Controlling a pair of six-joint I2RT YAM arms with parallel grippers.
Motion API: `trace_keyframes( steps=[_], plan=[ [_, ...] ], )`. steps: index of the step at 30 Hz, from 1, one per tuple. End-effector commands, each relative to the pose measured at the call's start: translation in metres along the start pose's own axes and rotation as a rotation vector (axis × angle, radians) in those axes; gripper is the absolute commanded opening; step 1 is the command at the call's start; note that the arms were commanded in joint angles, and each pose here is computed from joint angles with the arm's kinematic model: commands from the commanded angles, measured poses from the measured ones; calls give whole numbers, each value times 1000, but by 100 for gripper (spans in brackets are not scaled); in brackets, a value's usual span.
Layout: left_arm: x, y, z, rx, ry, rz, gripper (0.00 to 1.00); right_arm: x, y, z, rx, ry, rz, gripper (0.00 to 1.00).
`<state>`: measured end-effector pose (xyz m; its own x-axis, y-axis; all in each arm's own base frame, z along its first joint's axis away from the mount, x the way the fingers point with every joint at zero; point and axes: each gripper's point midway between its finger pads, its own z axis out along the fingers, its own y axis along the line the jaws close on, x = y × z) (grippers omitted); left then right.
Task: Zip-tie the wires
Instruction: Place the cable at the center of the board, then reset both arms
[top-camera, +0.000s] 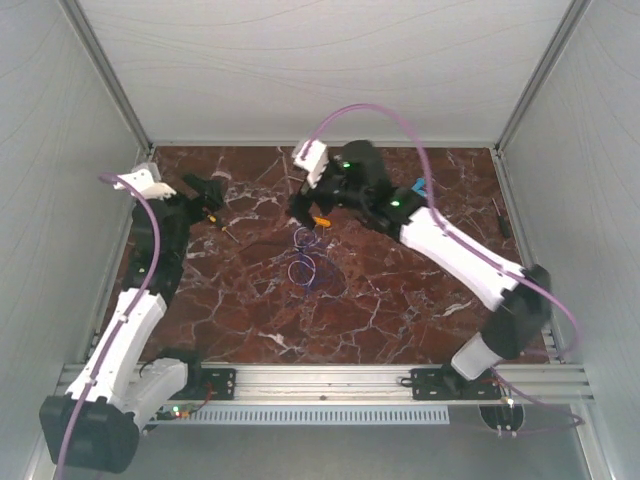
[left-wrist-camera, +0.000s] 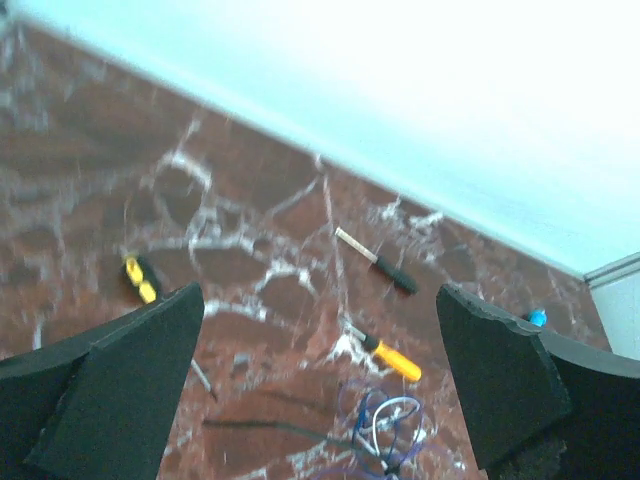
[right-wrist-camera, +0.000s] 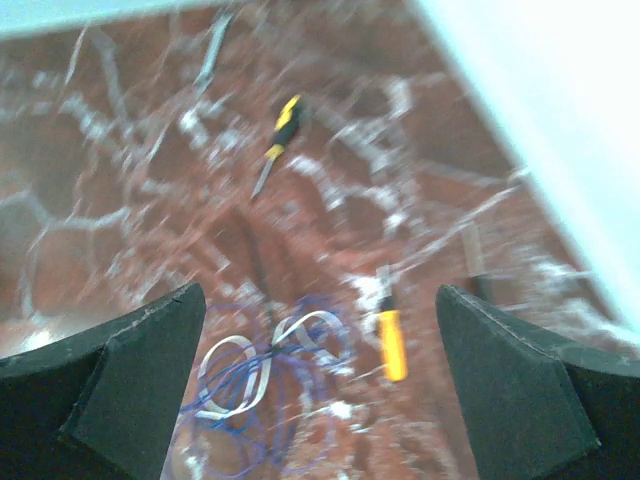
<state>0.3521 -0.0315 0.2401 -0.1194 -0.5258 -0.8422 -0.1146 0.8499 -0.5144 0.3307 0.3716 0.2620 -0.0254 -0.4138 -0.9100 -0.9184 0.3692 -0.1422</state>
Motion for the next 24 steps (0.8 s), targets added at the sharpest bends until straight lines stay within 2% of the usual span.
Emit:
trace_keyframes(
  steps=[1, 5, 8, 12, 15, 17, 20, 24],
  plan=[
    [-69, -36, -14, 102, -158, 182, 100, -70, -55, -77, 321, -216, -84, 98],
    [-83, -43, -18, 135, -183, 403, 100, -74, -81, -135, 525, -314, -93, 98],
    [-71, -35, -18, 151, -178, 524, 100, -40, -105, -165, 711, -290, -25, 98],
    [-31, -15, -16, 181, -160, 595, 100, 21, -109, -185, 840, -229, -28, 98],
    [-7, -4, -19, 205, -175, 590, 100, 79, -125, -213, 1078, -207, -30, 98],
    [4, 3, -20, 199, -180, 538, 100, 115, -128, -220, 1103, -207, -11, 98],
    [20, 21, -19, 157, -186, 493, 100, 172, -127, -220, 1080, -195, 161, 98],
    [37, 51, -20, 63, -212, 431, 100, 215, -126, -223, 1087, -212, 278, 98]
  ],
)
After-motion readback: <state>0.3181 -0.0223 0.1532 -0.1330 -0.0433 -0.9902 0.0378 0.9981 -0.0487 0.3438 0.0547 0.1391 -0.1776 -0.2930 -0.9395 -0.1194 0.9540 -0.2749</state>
